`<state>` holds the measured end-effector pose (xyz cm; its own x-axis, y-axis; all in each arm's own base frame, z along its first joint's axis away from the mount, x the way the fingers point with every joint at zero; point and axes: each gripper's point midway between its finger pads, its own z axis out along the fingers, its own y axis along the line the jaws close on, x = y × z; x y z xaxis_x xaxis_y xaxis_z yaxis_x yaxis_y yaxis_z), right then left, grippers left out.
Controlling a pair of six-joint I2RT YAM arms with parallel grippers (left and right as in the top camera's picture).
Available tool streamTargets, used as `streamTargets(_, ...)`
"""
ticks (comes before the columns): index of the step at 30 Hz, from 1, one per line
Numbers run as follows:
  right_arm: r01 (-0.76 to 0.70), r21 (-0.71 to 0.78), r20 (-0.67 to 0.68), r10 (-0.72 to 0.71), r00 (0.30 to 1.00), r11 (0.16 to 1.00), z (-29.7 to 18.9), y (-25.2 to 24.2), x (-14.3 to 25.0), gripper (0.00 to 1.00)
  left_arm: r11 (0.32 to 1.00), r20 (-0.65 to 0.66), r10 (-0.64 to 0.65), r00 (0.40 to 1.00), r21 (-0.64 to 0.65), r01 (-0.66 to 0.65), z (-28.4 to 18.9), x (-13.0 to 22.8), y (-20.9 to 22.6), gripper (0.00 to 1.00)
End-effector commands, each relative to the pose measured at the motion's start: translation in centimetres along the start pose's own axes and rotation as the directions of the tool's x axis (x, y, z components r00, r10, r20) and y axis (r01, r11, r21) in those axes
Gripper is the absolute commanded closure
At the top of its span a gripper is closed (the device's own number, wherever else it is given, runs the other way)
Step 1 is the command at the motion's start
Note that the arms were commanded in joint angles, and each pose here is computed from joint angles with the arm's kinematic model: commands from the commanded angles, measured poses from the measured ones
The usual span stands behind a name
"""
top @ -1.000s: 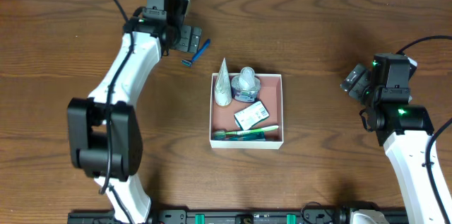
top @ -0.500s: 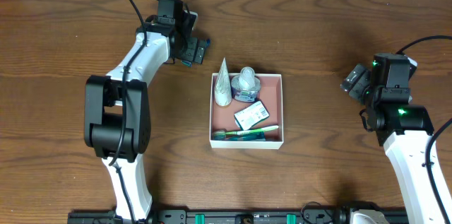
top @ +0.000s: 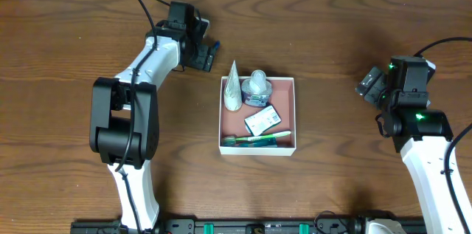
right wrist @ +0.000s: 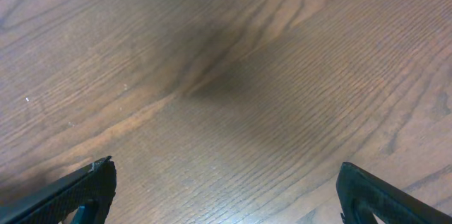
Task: Pack container
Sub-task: 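Move the left gripper to the blue razor and grasp it, then carry the blue razor into the box and release it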
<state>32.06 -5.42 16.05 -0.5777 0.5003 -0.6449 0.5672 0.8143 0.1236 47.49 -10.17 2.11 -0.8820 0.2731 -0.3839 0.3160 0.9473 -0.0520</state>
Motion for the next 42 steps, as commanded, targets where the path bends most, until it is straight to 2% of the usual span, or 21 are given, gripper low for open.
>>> streamTargets(1,-0.01,0.017,0.017,0.01,1.0,1.0,-0.1,-0.4,-0.6,0.01,1.0,-0.023,0.003,1.0,0.017,-0.002,0.7,0.8,-0.4,0.16)
streamTargets(18,-0.01,0.017,0.017,0.01,1.0,1.0,-0.1,-0.4,-0.6,0.01,0.999,-0.042,0.035,0.999,0.032,-0.033,3.1,1.3,-1.9,0.19)
streamTargets(22,-0.01,0.017,0.017,0.009,1.0,1.0,-0.1,-0.4,-0.6,0.01,0.999,-0.043,0.034,0.998,0.028,-0.033,3.1,1.4,-1.9,0.3)
streamTargets(29,-0.01,0.017,0.017,0.01,1.0,1.0,-0.1,-0.4,-0.6,0.01,0.999,-0.137,-0.009,0.991,0.035,0.014,2.9,3.6,-2.1,0.69)
streamTargets(38,-0.01,0.017,0.017,0.009,1.0,1.0,-0.1,-0.4,-0.6,0.01,0.999,-0.244,-0.025,0.969,0.039,0.035,2.4,6.3,-2.4,0.9)
streamTargets(42,-0.01,0.017,0.017,0.009,1.0,1.0,-0.1,-0.4,-0.6,0.01,0.998,-0.262,-0.036,0.964,0.037,0.047,1.7,6.3,-2.4,0.94)
